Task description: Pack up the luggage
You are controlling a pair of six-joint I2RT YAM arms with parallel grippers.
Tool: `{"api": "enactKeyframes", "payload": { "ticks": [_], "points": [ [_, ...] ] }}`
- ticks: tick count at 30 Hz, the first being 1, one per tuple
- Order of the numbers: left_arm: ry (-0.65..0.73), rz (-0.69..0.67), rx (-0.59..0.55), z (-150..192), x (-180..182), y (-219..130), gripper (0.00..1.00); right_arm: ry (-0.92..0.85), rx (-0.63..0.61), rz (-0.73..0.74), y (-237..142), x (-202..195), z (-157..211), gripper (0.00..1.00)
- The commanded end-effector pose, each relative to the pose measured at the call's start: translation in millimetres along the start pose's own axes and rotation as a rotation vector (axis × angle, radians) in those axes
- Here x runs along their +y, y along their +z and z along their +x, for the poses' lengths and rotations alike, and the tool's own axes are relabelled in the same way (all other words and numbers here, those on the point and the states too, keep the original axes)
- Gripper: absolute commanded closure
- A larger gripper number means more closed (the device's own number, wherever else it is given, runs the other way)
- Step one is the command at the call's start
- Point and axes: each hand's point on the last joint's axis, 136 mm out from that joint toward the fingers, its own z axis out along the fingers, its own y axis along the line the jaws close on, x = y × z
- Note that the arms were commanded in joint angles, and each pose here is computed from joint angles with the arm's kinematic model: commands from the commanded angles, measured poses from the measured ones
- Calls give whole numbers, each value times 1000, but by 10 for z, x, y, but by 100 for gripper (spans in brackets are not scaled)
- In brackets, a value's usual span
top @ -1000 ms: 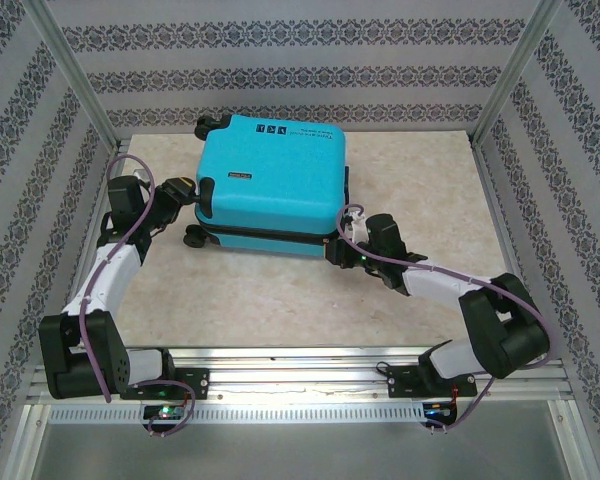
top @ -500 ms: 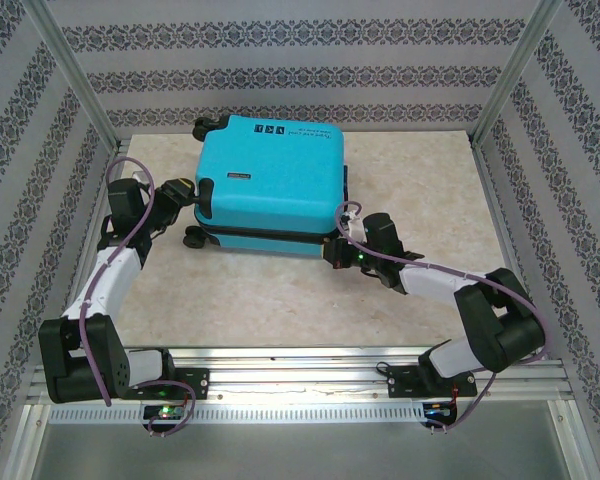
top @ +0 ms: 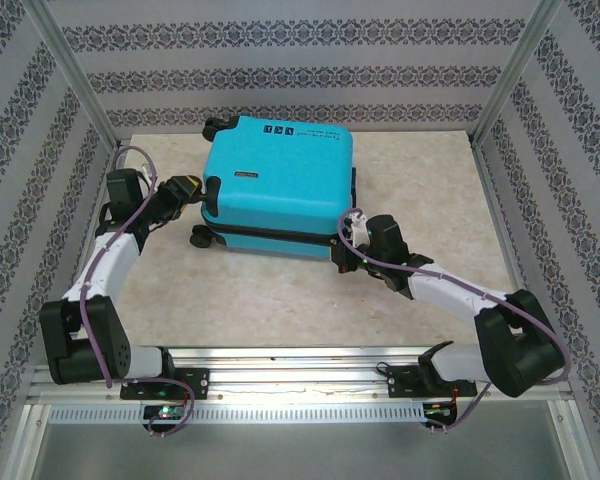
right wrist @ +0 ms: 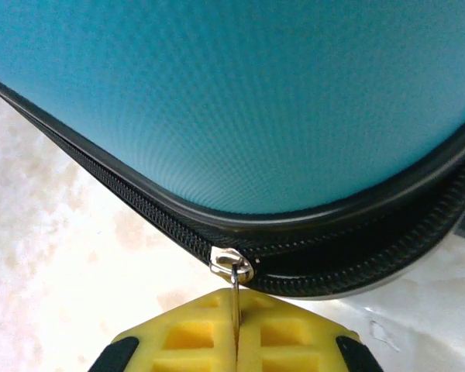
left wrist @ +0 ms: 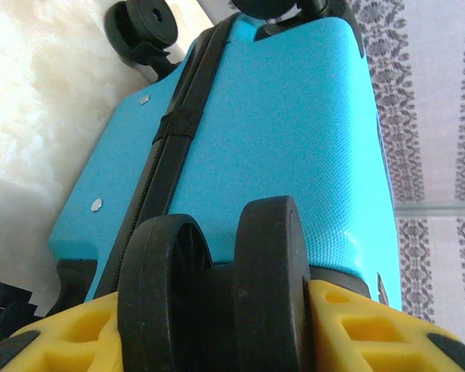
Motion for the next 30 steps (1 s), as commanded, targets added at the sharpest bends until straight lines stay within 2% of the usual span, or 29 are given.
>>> {"api": "enactKeyframes", "payload": {
  "ticks": [1,5,12,13,16,20,25,28,29,30],
  "points": [
    [316,-31,-130,-474,-44,-131,100,-30,-108,247,-206,-390,-242,100],
    [308,-50,-142,-646,45,-126,100,25,-125,352,-262,-580,-209,100],
    [285,-77,-163,-838,233,-81,100,83,-122,355,-254,-656,-196,100],
    [281,-77,-165,-872,260,-78,100,73,-124,280,-221,-575,-223,100],
    [259,-62,-168,-991,307,-53,100,-83,-163,-64,-202,35,-287,100],
    [252,-58,-166,-1136,326,39,100,-228,-142,-253,-293,474,-235,100],
    [265,-27,-143,-1325,281,187,100,-322,-109,-373,-361,834,-118,100],
    [248,-24,-126,-1424,304,287,100,-348,-70,-381,-307,905,-33,100],
    [242,-22,-125,-1440,307,305,99,-352,-61,-378,-279,909,-16,100],
    [239,-19,-126,-1452,302,311,93,-351,-55,-370,-252,901,-3,100]
  ]
}}
